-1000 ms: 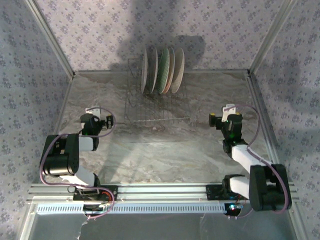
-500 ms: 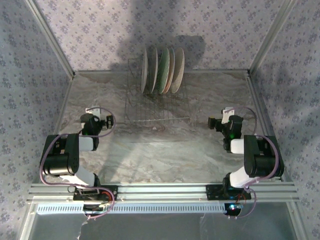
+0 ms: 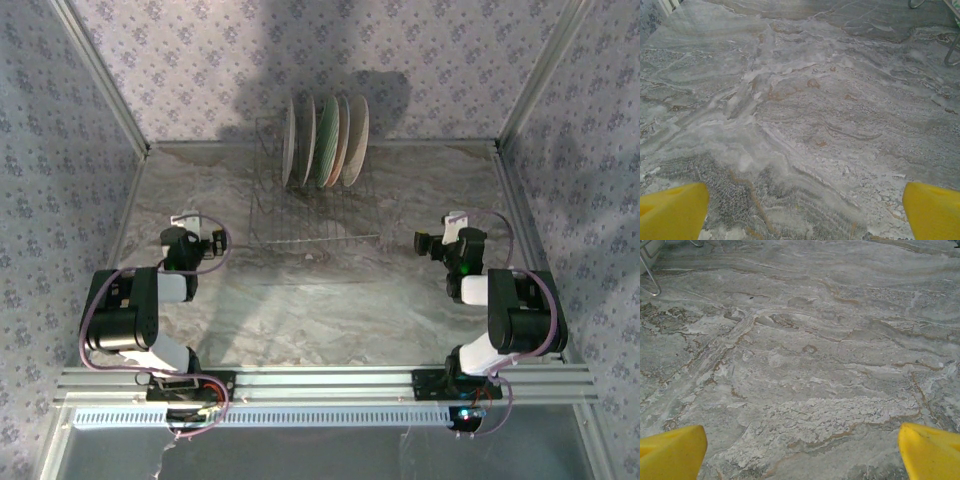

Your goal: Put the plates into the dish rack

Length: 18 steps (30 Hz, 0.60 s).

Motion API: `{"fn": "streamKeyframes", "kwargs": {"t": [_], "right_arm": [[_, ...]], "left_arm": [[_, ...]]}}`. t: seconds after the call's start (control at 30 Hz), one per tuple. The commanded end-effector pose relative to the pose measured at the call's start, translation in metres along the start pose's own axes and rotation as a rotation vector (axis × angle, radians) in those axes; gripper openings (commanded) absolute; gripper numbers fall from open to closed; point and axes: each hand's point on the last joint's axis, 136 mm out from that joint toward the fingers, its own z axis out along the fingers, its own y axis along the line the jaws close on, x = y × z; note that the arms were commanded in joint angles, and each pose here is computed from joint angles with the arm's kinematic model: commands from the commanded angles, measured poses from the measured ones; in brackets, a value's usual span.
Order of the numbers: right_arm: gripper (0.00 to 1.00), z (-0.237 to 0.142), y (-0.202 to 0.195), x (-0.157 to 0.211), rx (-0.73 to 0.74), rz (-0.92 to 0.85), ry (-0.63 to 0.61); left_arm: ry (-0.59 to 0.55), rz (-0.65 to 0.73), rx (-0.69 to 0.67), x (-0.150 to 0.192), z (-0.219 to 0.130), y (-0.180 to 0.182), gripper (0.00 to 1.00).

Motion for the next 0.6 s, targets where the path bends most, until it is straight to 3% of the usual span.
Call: {"fn": "streamKeyframes", "kwargs": {"t": [0.0,0.57], "right_arm": [[1.0,0.0027,-0.0016,-0.0111,0.013,-0.003,-0.023],[1.0,0.0027,-0.0018,-0.0107,0.014,-0.003,-0.023]], "left_arm": [[-0.047,-0.01,0.015,-0.0158,0.0018,-0.0034,0.99],[-0.047,-0.01,0.015,-0.016,0.0018,-0.0032,1.0]]}}
